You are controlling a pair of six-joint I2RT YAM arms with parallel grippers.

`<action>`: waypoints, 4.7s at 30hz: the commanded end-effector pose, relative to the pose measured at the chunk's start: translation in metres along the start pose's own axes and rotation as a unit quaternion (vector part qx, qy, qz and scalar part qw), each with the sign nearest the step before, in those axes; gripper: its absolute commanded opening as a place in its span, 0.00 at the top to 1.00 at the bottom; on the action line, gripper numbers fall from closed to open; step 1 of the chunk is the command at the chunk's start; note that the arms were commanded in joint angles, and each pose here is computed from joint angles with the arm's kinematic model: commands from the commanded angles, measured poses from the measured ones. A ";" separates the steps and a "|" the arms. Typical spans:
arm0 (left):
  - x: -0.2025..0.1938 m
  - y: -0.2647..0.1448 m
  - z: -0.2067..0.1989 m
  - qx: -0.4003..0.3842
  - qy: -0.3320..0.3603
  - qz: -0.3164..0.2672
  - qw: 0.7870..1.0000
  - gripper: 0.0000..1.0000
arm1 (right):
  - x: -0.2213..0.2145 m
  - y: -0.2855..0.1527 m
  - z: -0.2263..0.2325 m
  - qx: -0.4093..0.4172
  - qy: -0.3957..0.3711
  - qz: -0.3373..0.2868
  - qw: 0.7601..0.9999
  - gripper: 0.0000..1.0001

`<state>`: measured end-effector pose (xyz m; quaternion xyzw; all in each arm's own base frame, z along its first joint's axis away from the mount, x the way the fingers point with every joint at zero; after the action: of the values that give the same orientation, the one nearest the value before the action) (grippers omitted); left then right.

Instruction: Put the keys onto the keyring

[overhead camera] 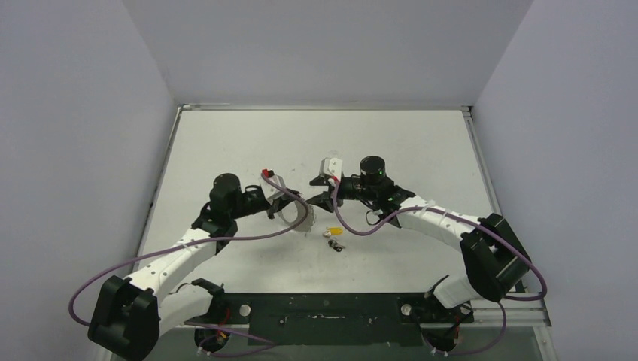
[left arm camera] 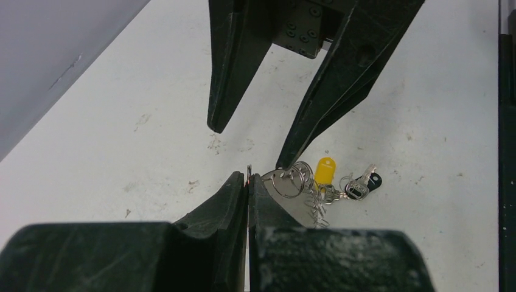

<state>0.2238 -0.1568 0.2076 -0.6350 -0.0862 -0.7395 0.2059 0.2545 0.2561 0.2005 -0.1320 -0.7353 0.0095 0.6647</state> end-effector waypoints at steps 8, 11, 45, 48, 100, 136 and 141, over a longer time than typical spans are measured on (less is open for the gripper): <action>0.020 0.001 -0.004 -0.042 0.083 -0.043 0.995 1.00 | 0.027 0.014 0.001 0.057 -0.078 -0.027 0.995 0.62; 0.020 0.001 -0.004 -0.043 0.085 -0.043 0.995 1.00 | 0.025 0.015 0.002 0.067 -0.077 -0.023 0.995 0.67; 0.015 0.003 -0.005 -0.043 0.082 -0.035 0.995 1.00 | 0.029 0.017 0.008 0.084 -0.071 -0.038 0.993 0.71; 0.015 0.004 -0.005 -0.043 0.081 -0.034 0.995 1.00 | 0.030 0.017 0.008 0.083 -0.069 -0.042 0.993 0.72; 0.003 -0.006 -0.024 -0.014 0.131 -0.155 0.979 0.73 | 0.007 -0.008 0.023 0.089 -0.092 -0.067 0.989 1.00; 0.008 0.008 -0.015 -0.057 0.151 -0.087 0.983 1.00 | 0.018 -0.013 0.020 0.028 -0.096 -0.032 0.995 0.57; 0.008 0.010 -0.014 -0.053 0.152 -0.087 0.983 1.00 | 0.027 -0.015 0.022 0.032 -0.092 -0.045 0.994 0.56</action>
<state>0.2077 -0.1687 0.1956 -0.5384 -0.0581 -0.8320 0.1207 0.2292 0.2458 0.1930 -0.1092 -0.7736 0.0463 0.6225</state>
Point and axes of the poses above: each gripper's point midway between its finger pads, its own y axis out along the fingers, its own z axis along the line the jaws close on, x = y × z, the point moved 9 cm from there along -y, back along the fingers, and after that the axes turned 3 degrees about y, right-handed, at the moved point
